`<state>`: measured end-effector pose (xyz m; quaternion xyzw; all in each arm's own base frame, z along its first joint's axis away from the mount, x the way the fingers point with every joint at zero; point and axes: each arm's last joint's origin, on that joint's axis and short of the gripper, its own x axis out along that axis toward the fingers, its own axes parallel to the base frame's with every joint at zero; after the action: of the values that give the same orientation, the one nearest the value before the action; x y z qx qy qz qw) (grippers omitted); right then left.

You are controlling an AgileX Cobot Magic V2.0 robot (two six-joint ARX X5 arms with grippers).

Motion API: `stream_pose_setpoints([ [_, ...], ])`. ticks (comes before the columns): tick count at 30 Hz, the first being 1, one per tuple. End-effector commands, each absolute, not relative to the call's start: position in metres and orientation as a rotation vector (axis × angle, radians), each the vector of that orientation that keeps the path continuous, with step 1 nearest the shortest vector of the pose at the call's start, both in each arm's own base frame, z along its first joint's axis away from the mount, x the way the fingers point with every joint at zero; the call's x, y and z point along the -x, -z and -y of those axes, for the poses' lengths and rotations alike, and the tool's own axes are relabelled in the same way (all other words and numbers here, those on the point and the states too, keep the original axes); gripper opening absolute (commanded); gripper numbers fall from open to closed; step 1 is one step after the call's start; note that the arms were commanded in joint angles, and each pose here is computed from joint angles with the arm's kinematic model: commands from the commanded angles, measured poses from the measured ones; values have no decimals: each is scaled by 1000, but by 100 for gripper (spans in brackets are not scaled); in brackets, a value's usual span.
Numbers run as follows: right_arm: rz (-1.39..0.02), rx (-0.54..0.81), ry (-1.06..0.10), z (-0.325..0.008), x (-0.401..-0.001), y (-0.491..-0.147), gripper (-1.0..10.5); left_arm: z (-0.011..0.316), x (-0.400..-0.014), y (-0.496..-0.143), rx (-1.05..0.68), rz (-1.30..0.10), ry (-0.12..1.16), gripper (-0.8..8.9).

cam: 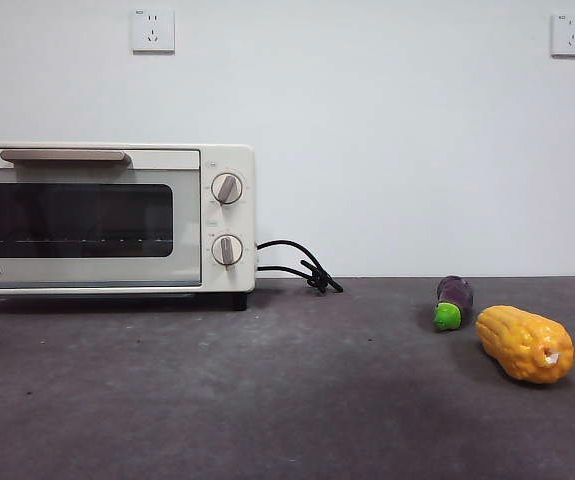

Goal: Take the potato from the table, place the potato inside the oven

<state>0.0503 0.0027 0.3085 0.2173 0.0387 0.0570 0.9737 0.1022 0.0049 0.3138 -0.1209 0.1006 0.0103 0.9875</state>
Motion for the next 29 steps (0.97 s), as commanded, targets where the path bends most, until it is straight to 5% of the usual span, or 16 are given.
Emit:
stream_pose_setpoints([
  [1,-95,-379,-115,-3,-49,-325,-6,-5,-120,-331,251,-249,-2,-6],
  [14,-228,-254,-124,-3,-64,-378,1,-11,-233,-379,277,-417,95,-5],
  [22,-387,-211,-245,-6,-77,-383,1,-16,-314,-361,360,-605,246,-5],
  [29,-392,-207,-304,-7,-78,-383,1,-26,-362,-334,454,-734,265,-6],
])
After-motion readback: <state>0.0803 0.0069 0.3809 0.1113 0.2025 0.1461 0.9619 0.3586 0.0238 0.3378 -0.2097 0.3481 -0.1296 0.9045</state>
